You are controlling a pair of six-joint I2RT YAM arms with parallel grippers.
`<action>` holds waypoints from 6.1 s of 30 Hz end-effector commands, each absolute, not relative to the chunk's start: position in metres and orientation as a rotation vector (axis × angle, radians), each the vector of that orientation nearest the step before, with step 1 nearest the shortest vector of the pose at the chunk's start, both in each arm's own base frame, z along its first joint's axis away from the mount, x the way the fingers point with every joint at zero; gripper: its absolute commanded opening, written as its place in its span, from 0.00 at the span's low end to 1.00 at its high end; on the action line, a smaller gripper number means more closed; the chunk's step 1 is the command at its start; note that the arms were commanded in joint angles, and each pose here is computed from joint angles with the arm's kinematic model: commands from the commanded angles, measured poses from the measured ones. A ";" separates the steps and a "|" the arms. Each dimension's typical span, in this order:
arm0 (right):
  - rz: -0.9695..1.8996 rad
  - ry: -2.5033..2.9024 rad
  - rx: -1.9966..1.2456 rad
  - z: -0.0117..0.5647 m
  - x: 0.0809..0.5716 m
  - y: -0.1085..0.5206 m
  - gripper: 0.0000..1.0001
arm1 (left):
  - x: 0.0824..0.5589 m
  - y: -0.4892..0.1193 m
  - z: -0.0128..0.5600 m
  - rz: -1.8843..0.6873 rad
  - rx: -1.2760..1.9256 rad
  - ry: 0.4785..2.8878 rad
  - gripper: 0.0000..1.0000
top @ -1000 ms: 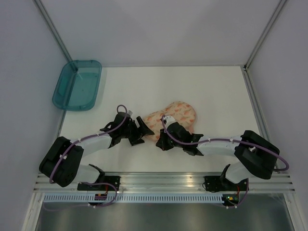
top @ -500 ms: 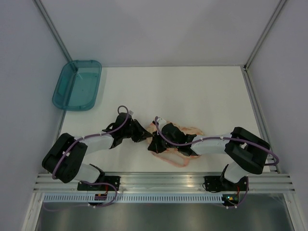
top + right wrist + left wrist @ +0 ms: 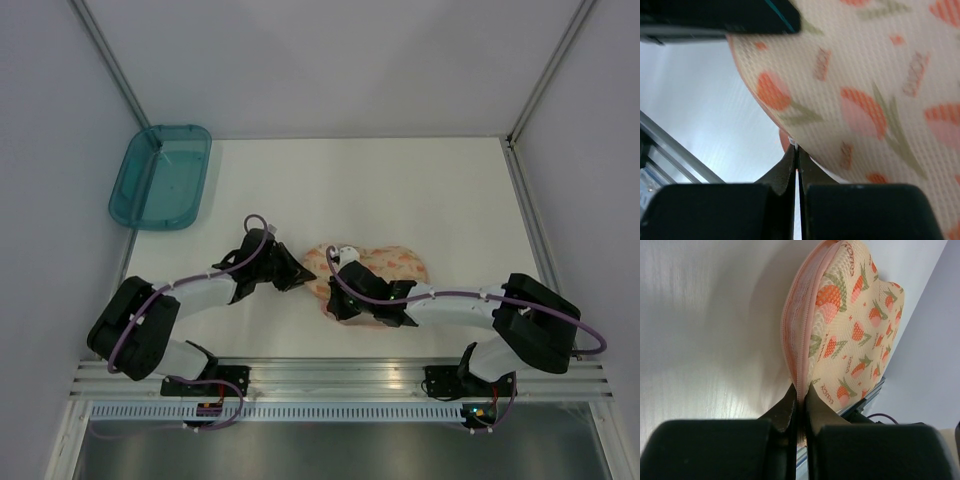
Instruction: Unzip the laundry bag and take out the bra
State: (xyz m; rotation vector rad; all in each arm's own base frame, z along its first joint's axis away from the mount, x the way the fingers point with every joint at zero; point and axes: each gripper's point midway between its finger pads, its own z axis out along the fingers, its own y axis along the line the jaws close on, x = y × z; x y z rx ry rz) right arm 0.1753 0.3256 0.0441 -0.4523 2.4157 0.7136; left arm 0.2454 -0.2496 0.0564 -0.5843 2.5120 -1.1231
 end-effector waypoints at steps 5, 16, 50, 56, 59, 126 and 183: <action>0.301 2.486 -0.354 0.026 0.181 0.252 0.00 | 0.284 -0.234 0.071 -1.002 -0.501 2.459 0.02; -0.004 2.441 -0.252 0.038 0.197 0.208 0.00 | 0.328 -0.192 0.064 -0.880 -0.428 2.492 0.02; 0.699 2.332 -0.547 0.076 0.165 0.344 0.00 | 0.377 -0.212 0.076 -0.994 -0.408 2.513 0.88; 0.809 2.285 -0.610 0.084 0.165 0.372 0.00 | 0.288 -0.230 0.069 -1.149 -0.439 2.491 0.88; 0.811 2.287 -0.614 0.082 0.167 0.377 0.01 | 0.264 -0.245 0.076 -1.253 -0.431 2.469 0.88; -0.569 2.260 0.043 0.042 0.290 0.145 0.00 | 0.282 -0.249 0.042 -1.200 0.211 2.678 0.02; 0.018 2.275 -0.269 0.078 0.304 0.375 0.05 | 0.202 -0.160 0.121 -0.934 -0.481 2.279 0.85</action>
